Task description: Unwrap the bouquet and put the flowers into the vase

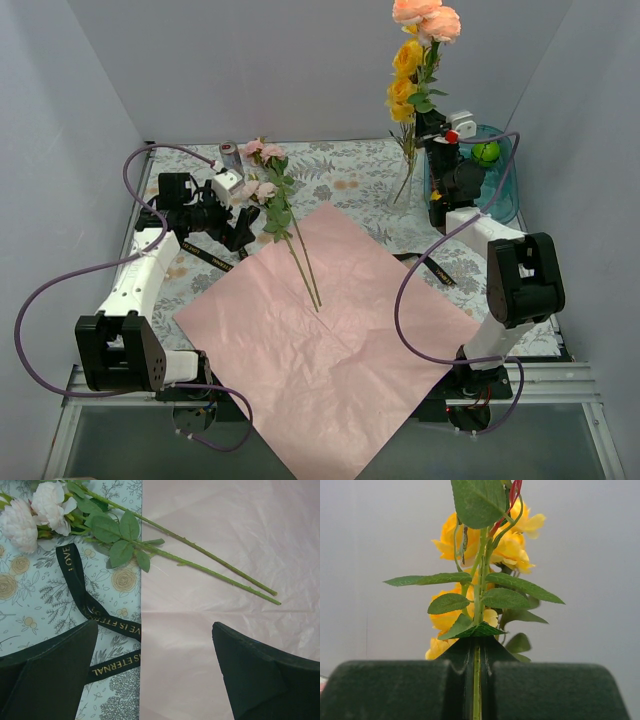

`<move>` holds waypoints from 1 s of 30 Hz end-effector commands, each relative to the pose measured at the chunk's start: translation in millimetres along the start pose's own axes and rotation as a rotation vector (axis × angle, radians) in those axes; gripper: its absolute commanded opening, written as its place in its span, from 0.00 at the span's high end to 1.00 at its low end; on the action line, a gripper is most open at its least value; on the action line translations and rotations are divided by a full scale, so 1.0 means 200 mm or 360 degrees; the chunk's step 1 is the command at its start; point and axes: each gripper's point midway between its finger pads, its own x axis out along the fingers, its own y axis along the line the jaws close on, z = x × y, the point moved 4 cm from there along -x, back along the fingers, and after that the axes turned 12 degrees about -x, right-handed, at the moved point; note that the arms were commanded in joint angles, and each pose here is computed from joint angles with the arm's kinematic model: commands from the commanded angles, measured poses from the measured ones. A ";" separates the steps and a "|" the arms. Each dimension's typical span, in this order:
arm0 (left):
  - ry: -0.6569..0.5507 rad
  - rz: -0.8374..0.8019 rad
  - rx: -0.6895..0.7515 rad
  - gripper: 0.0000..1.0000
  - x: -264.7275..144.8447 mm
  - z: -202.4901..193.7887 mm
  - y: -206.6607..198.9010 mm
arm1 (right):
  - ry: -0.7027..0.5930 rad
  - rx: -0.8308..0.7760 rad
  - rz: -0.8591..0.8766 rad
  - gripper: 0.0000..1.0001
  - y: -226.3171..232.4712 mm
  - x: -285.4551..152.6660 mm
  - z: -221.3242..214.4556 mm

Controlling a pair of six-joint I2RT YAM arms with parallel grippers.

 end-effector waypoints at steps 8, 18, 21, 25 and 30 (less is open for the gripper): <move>-0.0106 -0.0032 0.0051 0.02 -0.05 0.14 -0.03 | -0.0400 -0.0023 -0.0262 0.99 -0.12 -0.04 0.27; -0.0105 -0.0037 0.0047 0.02 -0.05 0.12 -0.04 | -0.0459 -0.0020 -0.0289 0.99 -0.16 0.08 0.35; -0.0113 -0.0035 0.0055 0.02 -0.05 0.13 -0.04 | -0.0428 -0.0011 -0.0296 0.99 -0.16 0.07 0.31; -0.0106 -0.0029 0.0073 0.02 -0.06 0.13 -0.04 | -0.0359 0.0010 -0.0306 0.99 -0.14 0.04 0.24; -0.0099 -0.0018 0.0084 0.02 -0.06 0.12 -0.03 | -0.0270 0.0032 -0.0336 0.59 -0.13 0.00 0.16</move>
